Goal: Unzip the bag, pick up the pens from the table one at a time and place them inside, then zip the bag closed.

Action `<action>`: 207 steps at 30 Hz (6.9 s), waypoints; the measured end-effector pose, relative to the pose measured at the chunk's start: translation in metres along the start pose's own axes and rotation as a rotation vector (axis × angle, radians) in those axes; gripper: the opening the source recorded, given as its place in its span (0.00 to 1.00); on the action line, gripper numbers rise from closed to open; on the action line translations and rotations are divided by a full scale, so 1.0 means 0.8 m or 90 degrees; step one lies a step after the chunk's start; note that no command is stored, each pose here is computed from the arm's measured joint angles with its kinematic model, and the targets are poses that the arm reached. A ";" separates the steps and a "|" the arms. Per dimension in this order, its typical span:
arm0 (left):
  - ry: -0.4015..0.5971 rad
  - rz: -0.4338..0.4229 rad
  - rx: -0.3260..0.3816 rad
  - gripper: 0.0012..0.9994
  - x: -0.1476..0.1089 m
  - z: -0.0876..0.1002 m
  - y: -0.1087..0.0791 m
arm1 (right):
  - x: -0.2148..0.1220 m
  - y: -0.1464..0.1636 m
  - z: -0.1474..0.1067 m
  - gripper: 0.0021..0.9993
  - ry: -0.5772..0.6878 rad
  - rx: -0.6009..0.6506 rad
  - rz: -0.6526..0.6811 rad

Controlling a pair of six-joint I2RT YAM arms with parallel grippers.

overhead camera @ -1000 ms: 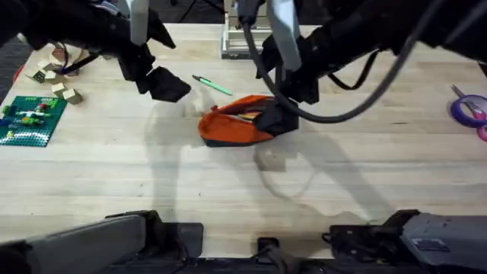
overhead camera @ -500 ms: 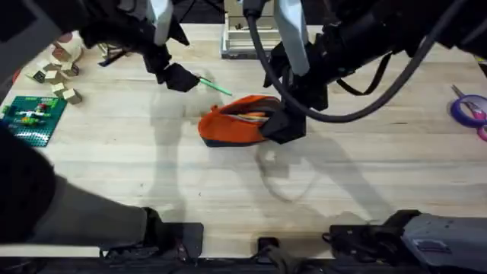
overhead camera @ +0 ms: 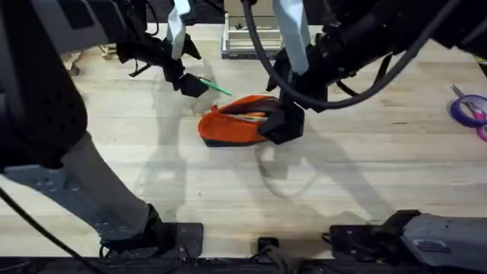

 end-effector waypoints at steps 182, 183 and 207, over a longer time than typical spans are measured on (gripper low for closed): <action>0.150 -0.146 -0.265 0.04 0.014 0.184 -0.228 | -0.214 0.096 -0.127 1.00 0.010 0.178 -0.452; 0.154 -0.150 -0.268 0.04 0.020 0.182 -0.229 | -0.214 0.096 -0.127 1.00 0.010 0.178 -0.452; 0.316 -0.068 -0.269 0.04 0.037 0.126 -0.220 | -0.214 0.096 -0.127 1.00 0.010 0.178 -0.452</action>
Point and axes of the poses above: each hand's point on the last joint's axis, 136 mm out from that joint toward the fingers, its own x axis out along the fingers, its own y axis along the line the jaws close on, z = x × y, the point moved 4 cm from there along -x, back along the fingers, and after that the axes turned 5 degrees about -x, right-handed, at the moved point
